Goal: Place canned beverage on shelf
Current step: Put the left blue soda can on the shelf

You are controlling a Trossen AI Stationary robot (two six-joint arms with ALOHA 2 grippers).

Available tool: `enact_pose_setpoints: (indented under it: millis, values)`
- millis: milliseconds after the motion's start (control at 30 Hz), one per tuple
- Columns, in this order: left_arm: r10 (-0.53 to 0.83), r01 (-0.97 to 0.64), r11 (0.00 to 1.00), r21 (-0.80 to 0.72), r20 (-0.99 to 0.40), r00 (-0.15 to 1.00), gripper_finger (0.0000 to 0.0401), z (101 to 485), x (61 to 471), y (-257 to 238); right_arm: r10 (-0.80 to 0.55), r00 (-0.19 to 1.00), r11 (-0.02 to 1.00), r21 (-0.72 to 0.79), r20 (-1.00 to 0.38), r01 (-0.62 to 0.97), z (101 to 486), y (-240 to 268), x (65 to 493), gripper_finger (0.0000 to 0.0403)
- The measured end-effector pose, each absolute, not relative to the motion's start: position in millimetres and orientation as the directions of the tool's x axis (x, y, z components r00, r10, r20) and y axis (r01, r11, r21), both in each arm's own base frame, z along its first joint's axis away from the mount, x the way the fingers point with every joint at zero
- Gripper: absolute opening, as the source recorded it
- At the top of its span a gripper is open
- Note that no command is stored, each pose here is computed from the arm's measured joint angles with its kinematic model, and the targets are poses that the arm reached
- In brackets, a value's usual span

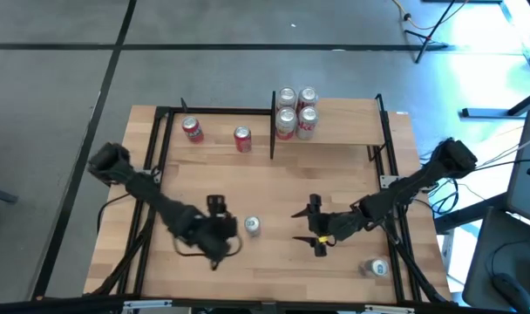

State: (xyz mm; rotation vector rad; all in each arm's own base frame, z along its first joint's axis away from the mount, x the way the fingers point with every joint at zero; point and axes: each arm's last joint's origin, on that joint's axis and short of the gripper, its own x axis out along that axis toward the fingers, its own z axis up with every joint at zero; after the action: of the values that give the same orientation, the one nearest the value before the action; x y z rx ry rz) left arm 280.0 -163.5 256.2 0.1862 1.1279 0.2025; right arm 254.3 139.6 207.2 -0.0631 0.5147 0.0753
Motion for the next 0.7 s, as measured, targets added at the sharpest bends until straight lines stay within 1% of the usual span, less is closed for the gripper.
enact_pose_setpoints:
  millis: [67,167,333,500,600,700]
  values:
    - [0.255,-0.095,0.966,0.239,-0.835,0.487,0.0299,247,262,-165,0.060,0.892,0.996,-0.028,-0.448,-0.081,207,140,262,0.0289]
    - [0.224,-0.136,0.975,0.178,-0.763,0.606,0.0299,230,241,-163,0.073,0.915,0.996,-0.022,-0.396,-0.089,205,138,274,0.0289]
    - [0.167,-0.147,0.986,0.085,-0.642,0.748,0.0299,183,223,-156,0.088,0.917,0.995,-0.001,-0.388,-0.096,203,131,300,0.0289]
    - [0.157,-0.157,0.986,0.049,-0.557,0.815,0.0299,154,223,-135,0.116,0.919,0.991,-0.020,-0.377,-0.134,216,131,330,0.0289]
    - [0.153,-0.167,0.986,0.024,-0.542,0.826,0.0299,147,225,-125,0.123,0.905,0.989,-0.025,-0.407,-0.145,229,129,348,0.0289]
    - [0.160,-0.182,0.983,0.013,-0.539,0.827,0.0299,145,226,-119,0.093,0.878,0.992,-0.033,-0.470,-0.123,232,124,367,0.0289]
